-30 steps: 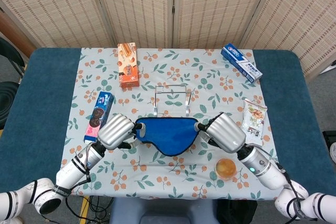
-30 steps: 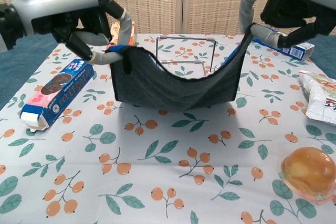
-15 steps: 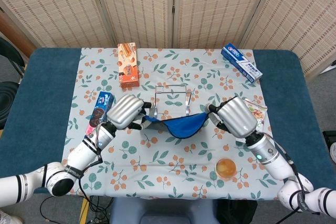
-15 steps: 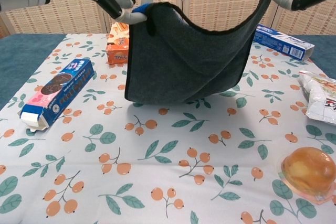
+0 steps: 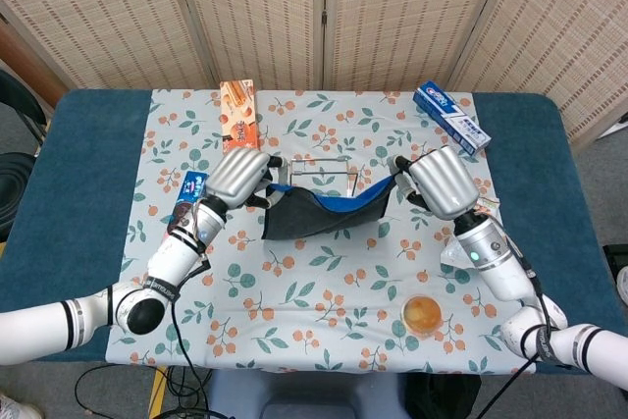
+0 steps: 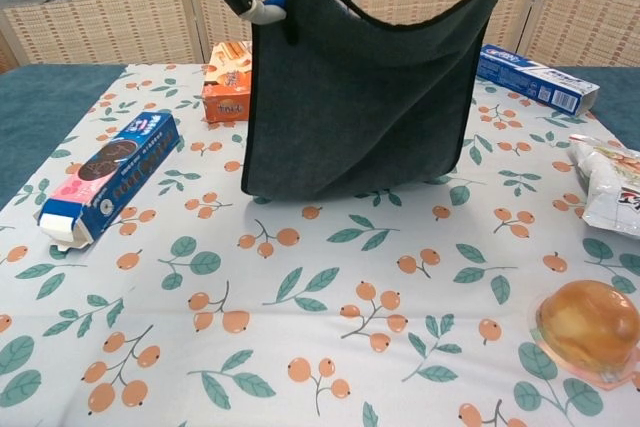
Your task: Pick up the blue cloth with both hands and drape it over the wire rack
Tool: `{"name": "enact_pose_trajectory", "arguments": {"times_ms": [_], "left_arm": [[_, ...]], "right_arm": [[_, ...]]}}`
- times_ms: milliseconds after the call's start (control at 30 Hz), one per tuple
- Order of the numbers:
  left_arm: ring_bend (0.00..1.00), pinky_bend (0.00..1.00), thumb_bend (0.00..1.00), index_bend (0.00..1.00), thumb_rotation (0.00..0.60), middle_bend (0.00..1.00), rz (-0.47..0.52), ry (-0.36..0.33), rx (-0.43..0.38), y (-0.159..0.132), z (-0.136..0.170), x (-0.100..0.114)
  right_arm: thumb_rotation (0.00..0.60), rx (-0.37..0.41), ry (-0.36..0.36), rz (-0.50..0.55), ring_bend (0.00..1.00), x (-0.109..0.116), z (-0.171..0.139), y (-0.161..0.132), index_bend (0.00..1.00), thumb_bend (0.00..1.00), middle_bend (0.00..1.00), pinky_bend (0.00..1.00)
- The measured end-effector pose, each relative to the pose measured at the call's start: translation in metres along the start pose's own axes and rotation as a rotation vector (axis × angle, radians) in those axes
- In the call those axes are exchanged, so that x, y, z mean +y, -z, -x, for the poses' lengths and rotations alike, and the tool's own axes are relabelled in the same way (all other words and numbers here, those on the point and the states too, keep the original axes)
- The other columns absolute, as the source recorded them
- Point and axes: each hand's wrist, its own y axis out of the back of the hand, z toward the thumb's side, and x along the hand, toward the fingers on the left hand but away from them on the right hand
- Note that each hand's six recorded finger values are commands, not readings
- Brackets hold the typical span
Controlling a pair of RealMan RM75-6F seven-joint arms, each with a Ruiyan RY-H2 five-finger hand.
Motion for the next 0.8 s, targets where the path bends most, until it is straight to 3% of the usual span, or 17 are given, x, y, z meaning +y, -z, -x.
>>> {"name": "enact_pose_trajectory", "arguments": {"times_ms": [367, 800], "left_arm": [[0.96, 1.0, 0.37, 0.59, 0.6, 1.0, -0.043, -0.02, 0.076, 0.008, -0.036, 0.002], [0.96, 1.0, 0.37, 0.59, 0.6, 1.0, -0.021, -0.03, 0.162, 0.017, -0.059, 0.008]], "right_arm": [[0.6, -0.051, -0.005, -0.004, 0.91, -0.008, 0.03, 0.006, 0.73, 0.55, 0.94, 1.0], [0.6, -0.058, -0.012, -0.107, 0.91, -0.009, 0.062, 0.016, 0.73, 0.55, 0.94, 1.0]]}}
